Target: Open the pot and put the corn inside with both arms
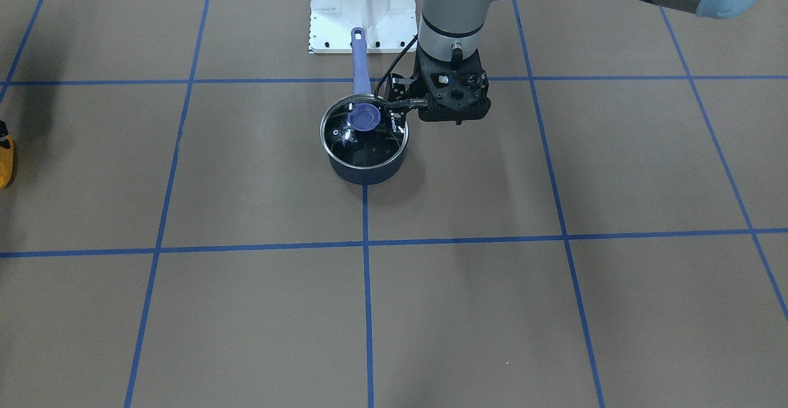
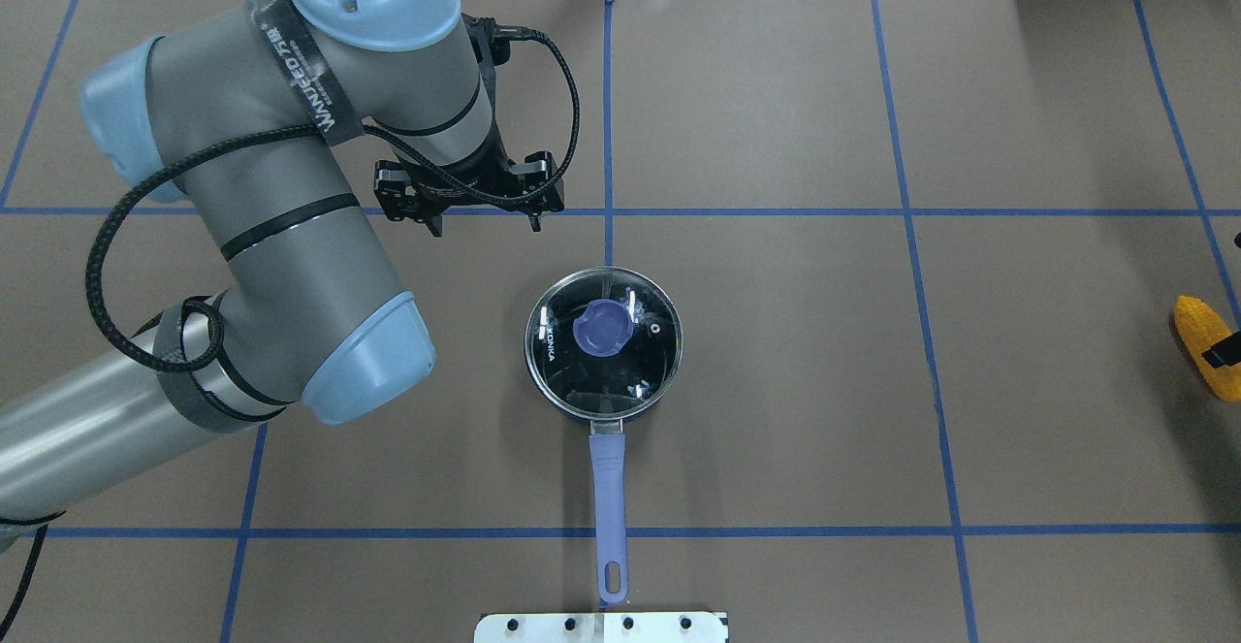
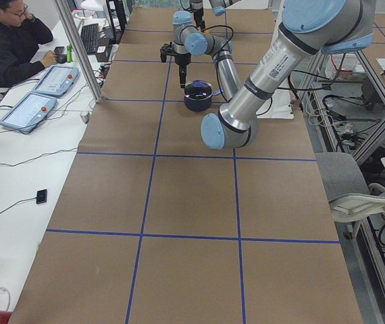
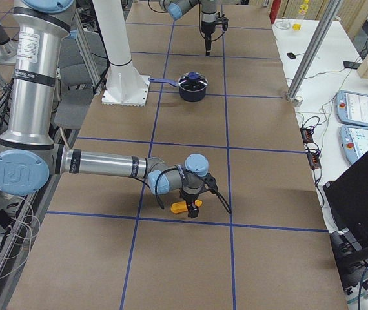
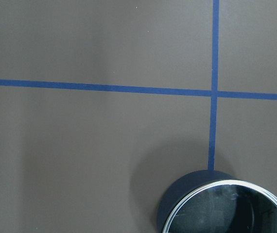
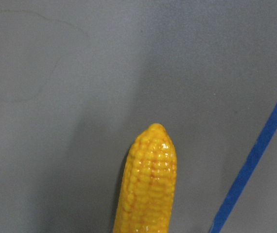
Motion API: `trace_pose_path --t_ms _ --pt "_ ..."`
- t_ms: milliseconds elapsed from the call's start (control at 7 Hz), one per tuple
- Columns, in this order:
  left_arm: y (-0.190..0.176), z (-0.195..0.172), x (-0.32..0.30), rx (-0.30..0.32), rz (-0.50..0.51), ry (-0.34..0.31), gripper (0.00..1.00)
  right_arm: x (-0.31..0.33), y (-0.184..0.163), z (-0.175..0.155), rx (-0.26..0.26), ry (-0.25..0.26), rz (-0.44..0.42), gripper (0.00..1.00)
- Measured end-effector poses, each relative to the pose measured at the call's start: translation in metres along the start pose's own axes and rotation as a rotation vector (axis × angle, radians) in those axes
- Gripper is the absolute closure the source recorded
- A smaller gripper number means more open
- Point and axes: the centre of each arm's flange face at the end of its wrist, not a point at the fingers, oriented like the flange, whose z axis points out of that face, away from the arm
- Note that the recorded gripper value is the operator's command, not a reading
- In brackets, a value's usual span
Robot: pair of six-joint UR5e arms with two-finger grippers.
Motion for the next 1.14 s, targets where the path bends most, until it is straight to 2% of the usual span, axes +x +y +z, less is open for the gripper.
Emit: trace_pose_path --t_ms 143,429,857,1143 --pt "0.0 0.0 0.0 0.0 0.0 0.0 0.01 -0.001 0.0 0.003 -0.005 -0.001 -0.005 0.32" --pt "0.0 -0.001 0.0 0.001 0.001 0.001 0.01 -0.006 -0.002 0.008 -0.018 0.008 -0.029 0.32" --pt "0.0 0.001 -0.002 -0.001 0.002 -0.002 0.01 -0.013 -0.007 0.011 -0.023 0.032 -0.057 0.74" --pt "0.0 0.003 -0.003 -0.002 0.005 -0.004 0.01 -0.015 -0.01 0.009 -0.018 0.033 -0.062 0.76"
